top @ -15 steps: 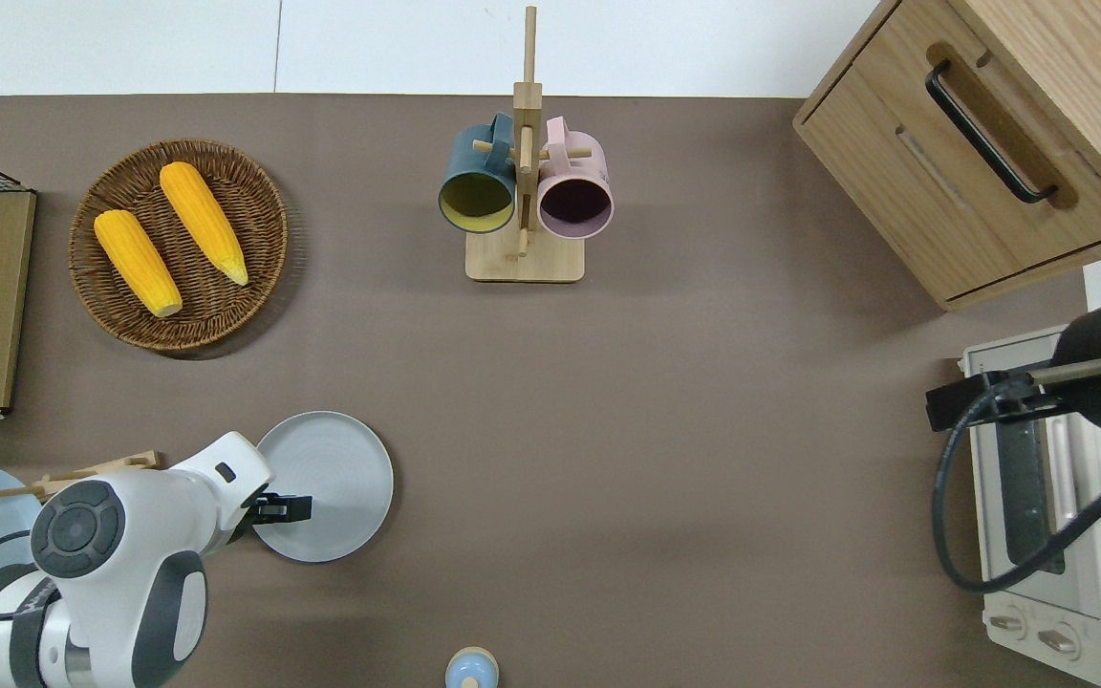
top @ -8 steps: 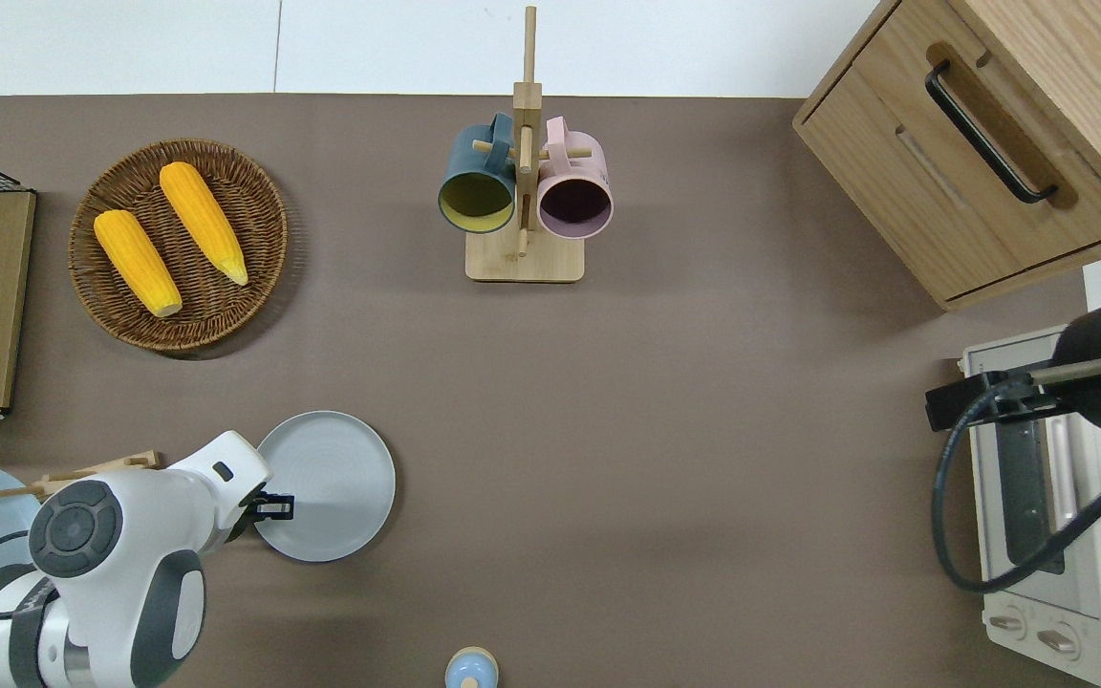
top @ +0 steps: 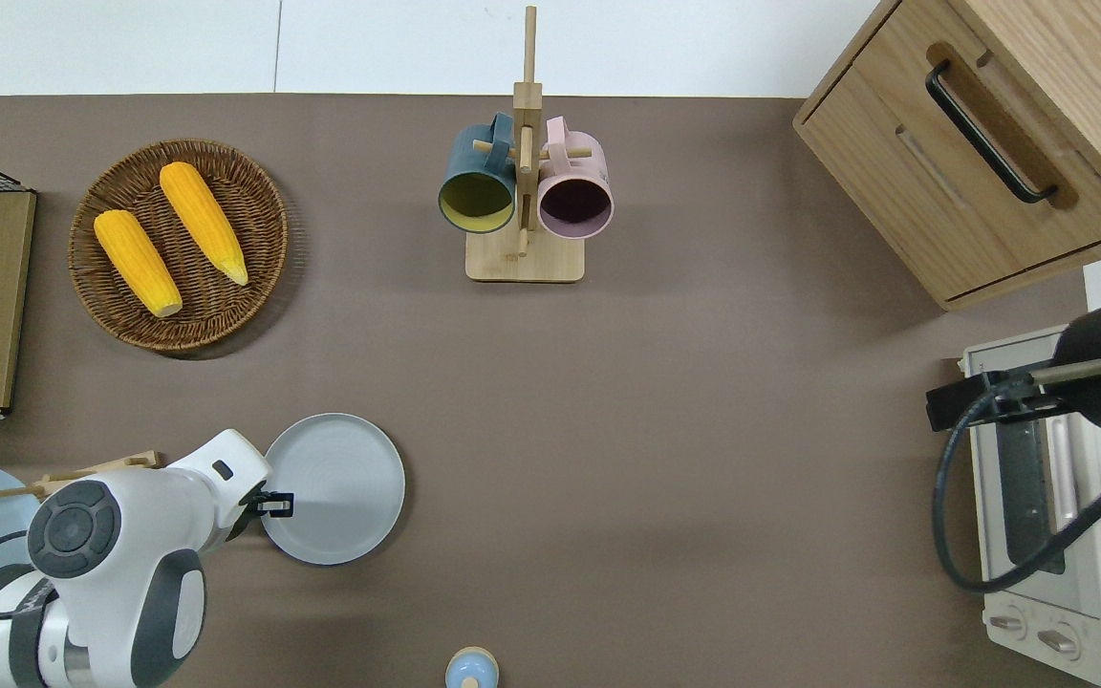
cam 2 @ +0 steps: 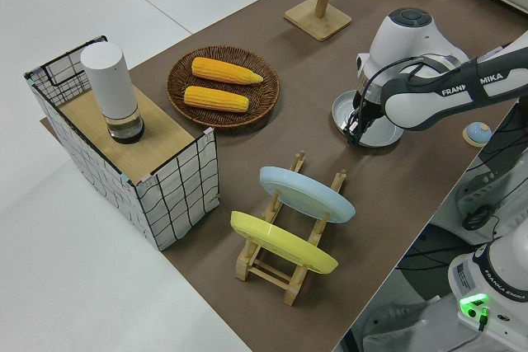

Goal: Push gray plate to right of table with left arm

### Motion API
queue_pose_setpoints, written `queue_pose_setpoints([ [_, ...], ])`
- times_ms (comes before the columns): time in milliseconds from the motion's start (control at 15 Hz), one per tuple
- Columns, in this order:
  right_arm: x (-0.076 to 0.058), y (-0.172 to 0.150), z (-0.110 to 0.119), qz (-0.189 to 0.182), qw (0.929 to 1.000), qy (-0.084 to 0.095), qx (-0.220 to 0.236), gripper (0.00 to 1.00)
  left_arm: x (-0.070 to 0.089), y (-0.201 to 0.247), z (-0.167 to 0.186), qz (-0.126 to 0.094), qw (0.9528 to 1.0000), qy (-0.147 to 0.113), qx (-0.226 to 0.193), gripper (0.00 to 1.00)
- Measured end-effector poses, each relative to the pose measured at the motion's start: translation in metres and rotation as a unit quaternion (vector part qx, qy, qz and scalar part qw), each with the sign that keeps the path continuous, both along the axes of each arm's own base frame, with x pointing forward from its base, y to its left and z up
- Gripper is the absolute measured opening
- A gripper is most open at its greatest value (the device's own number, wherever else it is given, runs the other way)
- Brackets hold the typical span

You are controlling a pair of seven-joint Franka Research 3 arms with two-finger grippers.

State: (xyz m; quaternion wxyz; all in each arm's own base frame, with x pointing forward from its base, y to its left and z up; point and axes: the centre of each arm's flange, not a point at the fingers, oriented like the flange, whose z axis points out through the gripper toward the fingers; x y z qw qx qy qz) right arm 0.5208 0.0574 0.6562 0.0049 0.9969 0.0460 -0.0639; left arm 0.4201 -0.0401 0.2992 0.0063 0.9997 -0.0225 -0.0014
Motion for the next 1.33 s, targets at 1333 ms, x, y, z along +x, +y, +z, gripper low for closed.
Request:
queue_pose_setpoints([
  [1333,0.0,0.0,0.0,0.0,1.0,0.0,0.0,0.99,-0.017,-0.141,0.005,0.047,0.9988,-0.005,-0.009,0.02],
])
